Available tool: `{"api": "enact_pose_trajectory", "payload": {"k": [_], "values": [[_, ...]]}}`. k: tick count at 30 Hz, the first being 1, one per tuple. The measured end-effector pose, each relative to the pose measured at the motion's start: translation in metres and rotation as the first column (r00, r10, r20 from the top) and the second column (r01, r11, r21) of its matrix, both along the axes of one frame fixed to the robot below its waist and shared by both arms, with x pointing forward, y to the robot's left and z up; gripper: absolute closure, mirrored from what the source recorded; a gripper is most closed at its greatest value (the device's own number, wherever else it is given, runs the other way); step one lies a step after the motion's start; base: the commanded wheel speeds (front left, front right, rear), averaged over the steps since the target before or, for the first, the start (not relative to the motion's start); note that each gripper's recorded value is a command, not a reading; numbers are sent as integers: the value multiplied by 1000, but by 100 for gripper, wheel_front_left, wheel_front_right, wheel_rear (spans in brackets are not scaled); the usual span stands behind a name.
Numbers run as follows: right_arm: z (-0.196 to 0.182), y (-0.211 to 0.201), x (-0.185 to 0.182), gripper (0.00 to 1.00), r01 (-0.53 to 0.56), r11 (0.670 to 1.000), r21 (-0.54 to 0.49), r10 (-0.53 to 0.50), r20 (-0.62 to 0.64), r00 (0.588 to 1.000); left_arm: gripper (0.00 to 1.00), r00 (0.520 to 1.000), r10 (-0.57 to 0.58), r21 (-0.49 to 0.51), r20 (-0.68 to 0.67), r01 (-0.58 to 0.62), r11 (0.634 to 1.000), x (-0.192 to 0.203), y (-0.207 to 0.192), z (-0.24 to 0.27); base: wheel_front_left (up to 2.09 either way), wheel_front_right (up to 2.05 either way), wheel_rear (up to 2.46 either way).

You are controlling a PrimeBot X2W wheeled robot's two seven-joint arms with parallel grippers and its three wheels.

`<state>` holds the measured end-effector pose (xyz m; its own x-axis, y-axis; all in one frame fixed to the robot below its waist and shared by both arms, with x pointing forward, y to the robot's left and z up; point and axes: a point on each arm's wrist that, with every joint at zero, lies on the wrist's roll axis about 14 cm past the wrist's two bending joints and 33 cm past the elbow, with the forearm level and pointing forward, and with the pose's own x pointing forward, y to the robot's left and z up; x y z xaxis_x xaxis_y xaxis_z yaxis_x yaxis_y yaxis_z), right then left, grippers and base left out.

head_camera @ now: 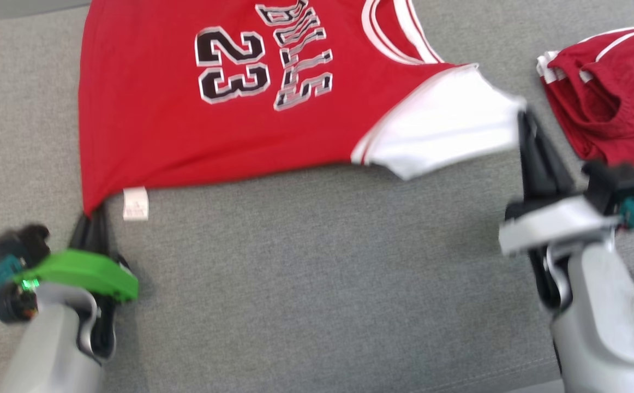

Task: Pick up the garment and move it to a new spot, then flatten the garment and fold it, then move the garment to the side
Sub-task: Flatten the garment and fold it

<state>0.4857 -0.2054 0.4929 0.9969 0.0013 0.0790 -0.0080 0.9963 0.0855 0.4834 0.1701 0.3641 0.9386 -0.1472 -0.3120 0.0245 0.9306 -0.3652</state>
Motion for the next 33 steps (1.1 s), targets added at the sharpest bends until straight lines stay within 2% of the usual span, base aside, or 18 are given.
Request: {"api": "enact_pose_trajectory", "payload": {"k": [8, 22, 28, 33], "values": [[-44, -8, -70, 100, 54, 996, 69, -43, -150, 988, 100, 997, 8, -23, -71, -10, 1000, -62, -13, -15, 0, 0, 0], [-68, -25, -164, 100, 148, 984, 102, -118, -251, 961, 100, 984, 143, -105, -110, -154, 982, -149, -1, -9, 0, 0, 0], [-65, -28, -182, 100, 159, 981, 113, -128, -240, 962, 100, 985, 153, -117, -79, -162, 980, -171, -1, 2, 0, 0, 0], [-48, -19, -171, 100, 128, 981, 145, -101, -180, 978, 100, 989, 146, -140, -11, -146, 979, -163, -7, 21, 0, 0, 0]]}}
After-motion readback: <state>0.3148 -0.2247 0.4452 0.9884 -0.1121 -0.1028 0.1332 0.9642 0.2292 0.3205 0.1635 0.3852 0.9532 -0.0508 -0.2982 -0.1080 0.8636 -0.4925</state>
